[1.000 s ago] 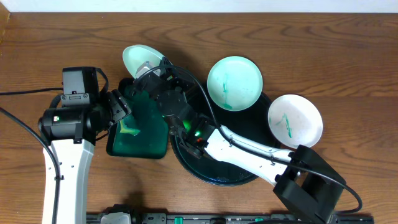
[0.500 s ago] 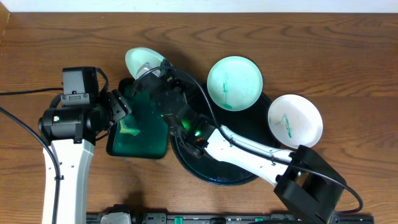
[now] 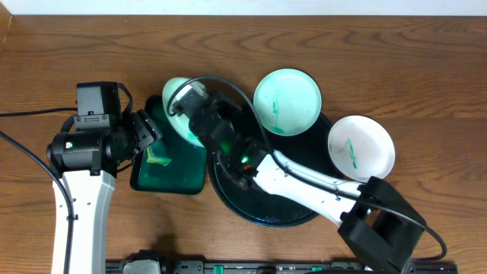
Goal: Clean dirty plates on tray and stack at the side
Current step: 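Lift the scrubbed pale green plate with the right gripper and carry it right, then set the pale green plate down at the right side and release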
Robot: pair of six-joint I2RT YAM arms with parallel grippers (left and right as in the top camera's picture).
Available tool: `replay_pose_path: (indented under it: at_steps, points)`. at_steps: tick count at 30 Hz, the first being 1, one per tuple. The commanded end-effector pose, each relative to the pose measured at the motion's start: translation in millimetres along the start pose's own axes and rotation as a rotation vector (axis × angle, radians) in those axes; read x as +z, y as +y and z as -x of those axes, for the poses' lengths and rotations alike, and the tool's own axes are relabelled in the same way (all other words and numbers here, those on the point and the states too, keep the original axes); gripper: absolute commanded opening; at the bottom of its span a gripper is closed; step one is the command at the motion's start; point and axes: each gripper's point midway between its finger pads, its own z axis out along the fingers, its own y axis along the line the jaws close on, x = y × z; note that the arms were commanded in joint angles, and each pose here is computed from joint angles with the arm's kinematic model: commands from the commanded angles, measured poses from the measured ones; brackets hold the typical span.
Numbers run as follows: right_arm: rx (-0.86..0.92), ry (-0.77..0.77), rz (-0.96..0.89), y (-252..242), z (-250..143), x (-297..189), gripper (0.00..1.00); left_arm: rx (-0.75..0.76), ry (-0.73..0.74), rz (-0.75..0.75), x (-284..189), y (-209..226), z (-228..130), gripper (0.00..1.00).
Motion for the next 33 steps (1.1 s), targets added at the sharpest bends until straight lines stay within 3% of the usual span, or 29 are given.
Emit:
replay_pose_path:
  at_steps: [1,3,7,10,12,17,24,28,33]
  points:
    - [0.438,0.015,0.215,-7,13,-11,0.01,0.007,-0.01,-0.004,-3,-1,2,0.8]
    - [0.563,0.011,0.356,-35,26,-27,0.01,0.007,-0.01,-0.004,-3,-1,2,0.8]
    - [0.743,0.033,0.355,-119,17,-44,0.01,0.007,-0.011,-0.004,-3,-1,2,0.8]
    - [0.881,0.127,0.209,-207,-35,-56,0.01,0.007,-0.01,-0.004,-3,-1,2,0.8]
    - [1.002,0.23,0.063,-270,-94,-68,0.01,0.007,-0.01,-0.004,-3,-1,2,0.8]
    - [1.225,0.45,-0.225,-357,-225,-105,0.01,0.007,-0.01,-0.004,-3,-1,2,0.8]
    - [1.523,0.679,-0.475,-397,-381,-141,0.01,0.007,-0.01,-0.004,-3,-1,2,0.8]
    - [1.61,0.777,-0.506,-387,-436,-141,0.01,0.007,-0.011,-0.004,-3,-1,2,0.8]
    - [1.597,0.91,-0.555,-371,-474,-148,0.01,0.007,-0.01,-0.004,-3,-1,2,0.8]
